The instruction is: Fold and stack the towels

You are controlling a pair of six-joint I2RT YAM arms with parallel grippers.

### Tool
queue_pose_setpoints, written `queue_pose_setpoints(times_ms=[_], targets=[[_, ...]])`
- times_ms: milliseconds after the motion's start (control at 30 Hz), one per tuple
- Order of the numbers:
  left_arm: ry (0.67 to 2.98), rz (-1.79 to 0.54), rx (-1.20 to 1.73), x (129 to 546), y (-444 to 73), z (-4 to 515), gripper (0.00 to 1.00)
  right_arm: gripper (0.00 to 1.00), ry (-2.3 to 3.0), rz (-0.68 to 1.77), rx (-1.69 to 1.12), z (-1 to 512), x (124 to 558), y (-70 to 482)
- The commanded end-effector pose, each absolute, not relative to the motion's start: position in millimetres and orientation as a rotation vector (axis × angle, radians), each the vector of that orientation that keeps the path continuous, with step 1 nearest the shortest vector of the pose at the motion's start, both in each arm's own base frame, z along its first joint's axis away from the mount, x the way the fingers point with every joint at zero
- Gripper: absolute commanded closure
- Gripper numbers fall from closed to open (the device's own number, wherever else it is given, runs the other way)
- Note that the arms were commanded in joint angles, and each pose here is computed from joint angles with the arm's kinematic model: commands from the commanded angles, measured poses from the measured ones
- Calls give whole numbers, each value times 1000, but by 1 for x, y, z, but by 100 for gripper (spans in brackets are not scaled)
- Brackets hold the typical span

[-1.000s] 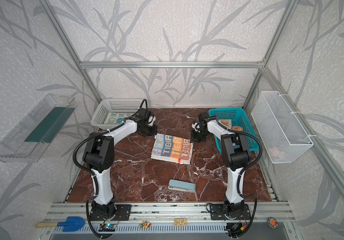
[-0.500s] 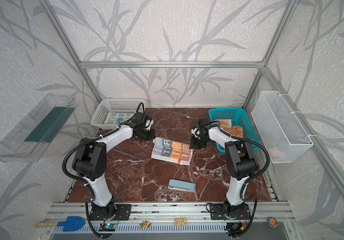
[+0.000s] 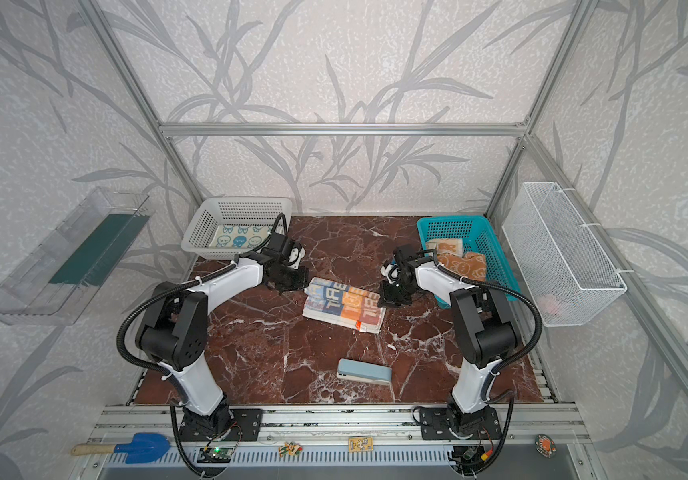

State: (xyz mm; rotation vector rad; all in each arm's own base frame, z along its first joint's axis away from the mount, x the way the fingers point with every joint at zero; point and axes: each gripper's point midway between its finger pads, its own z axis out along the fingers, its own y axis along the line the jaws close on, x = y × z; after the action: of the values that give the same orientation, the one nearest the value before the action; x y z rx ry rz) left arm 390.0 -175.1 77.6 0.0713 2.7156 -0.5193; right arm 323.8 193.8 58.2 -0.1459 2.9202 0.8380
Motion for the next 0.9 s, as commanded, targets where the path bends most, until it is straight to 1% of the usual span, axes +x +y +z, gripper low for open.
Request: queue_pose_setpoints(times_ms=[0,367,767,833,867], targets=[[2696,-519,53,387,-174,82,100,100,2929,814,-141,60,314,189],[2741,-520,59,365,-181,60,100,100,2997,780,-184,30,286,199],[2781,-510,44,365,-182,45,100,100,3006,752,-192,25,289,198],[2777,-524,50,364,-183,46,95,95,3003,753,-198,26,288,198],[2775,-534,52,363,-184,48,90,91,3002,753,-201,27,288,198]])
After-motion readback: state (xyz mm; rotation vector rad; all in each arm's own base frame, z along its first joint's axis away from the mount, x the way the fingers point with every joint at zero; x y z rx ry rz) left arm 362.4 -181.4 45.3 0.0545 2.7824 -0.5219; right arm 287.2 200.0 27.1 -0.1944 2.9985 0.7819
